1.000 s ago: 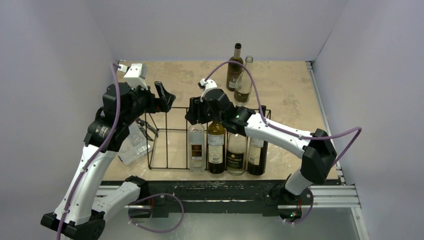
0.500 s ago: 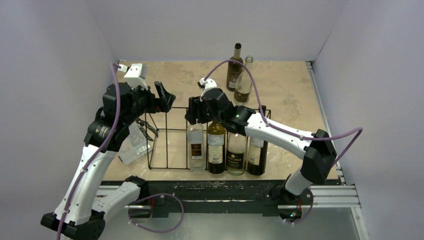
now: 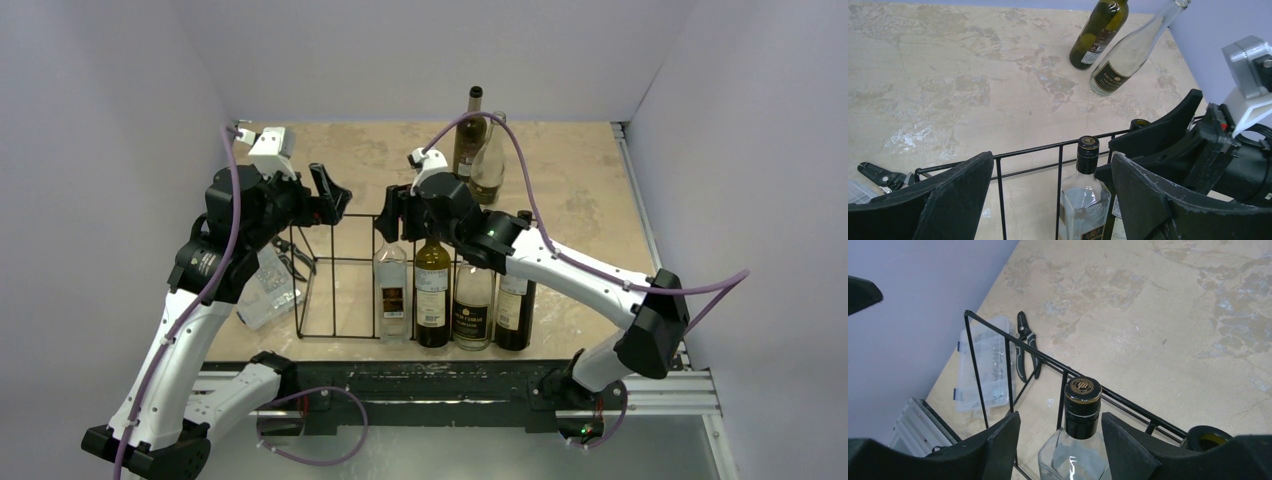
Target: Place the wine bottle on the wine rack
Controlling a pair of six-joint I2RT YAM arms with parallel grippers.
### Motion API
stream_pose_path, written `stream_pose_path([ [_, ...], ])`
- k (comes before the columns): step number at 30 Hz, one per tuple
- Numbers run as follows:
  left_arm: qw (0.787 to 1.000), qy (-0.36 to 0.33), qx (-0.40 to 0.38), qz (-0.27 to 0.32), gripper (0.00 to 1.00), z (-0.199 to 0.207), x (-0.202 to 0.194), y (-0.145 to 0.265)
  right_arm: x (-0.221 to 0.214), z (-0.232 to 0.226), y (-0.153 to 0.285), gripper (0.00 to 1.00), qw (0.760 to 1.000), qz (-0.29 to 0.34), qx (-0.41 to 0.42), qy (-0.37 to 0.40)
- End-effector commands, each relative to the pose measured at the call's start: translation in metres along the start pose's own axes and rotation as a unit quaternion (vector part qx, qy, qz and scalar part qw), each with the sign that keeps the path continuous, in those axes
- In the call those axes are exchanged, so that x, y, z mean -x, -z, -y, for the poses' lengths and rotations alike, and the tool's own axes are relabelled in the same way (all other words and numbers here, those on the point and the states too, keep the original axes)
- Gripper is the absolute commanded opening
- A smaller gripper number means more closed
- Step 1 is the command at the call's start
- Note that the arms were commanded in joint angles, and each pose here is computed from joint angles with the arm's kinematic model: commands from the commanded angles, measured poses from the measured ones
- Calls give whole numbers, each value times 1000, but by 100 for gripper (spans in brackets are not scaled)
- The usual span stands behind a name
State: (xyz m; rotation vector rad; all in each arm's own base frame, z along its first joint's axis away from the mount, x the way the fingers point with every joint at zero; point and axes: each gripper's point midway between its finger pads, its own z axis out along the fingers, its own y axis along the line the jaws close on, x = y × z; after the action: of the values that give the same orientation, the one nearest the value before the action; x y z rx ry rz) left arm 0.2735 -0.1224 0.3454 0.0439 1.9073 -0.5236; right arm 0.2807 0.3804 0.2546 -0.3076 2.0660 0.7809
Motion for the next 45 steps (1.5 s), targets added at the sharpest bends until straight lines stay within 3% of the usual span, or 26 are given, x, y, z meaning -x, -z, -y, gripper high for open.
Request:
stream_pose_path([
  [1,1000,2,-14,17,87,7,10,2,41,-12,24,65,999,52,5,-1],
  [8,1000,1,-12,18,87,7,11,3,64,-13,43,71,996,92,7,13],
  [15,1000,1,-13,19,87,7,11,4,102,9,73,75,983,170,-51,36],
  [24,1000,0,-10,19,87,6,11,3,163,87,104,82,954,246,-169,26],
  [28,1000,-1,-13,13,87,7,10,3,186,127,116,91,938,277,-210,14],
  [32,1000,-2,-6,13,87,5,10,1,204,152,122,99,926,292,-239,13],
  [45,1000,-3,-7,8,87,5,9,0,232,211,85,99,917,271,-289,28],
])
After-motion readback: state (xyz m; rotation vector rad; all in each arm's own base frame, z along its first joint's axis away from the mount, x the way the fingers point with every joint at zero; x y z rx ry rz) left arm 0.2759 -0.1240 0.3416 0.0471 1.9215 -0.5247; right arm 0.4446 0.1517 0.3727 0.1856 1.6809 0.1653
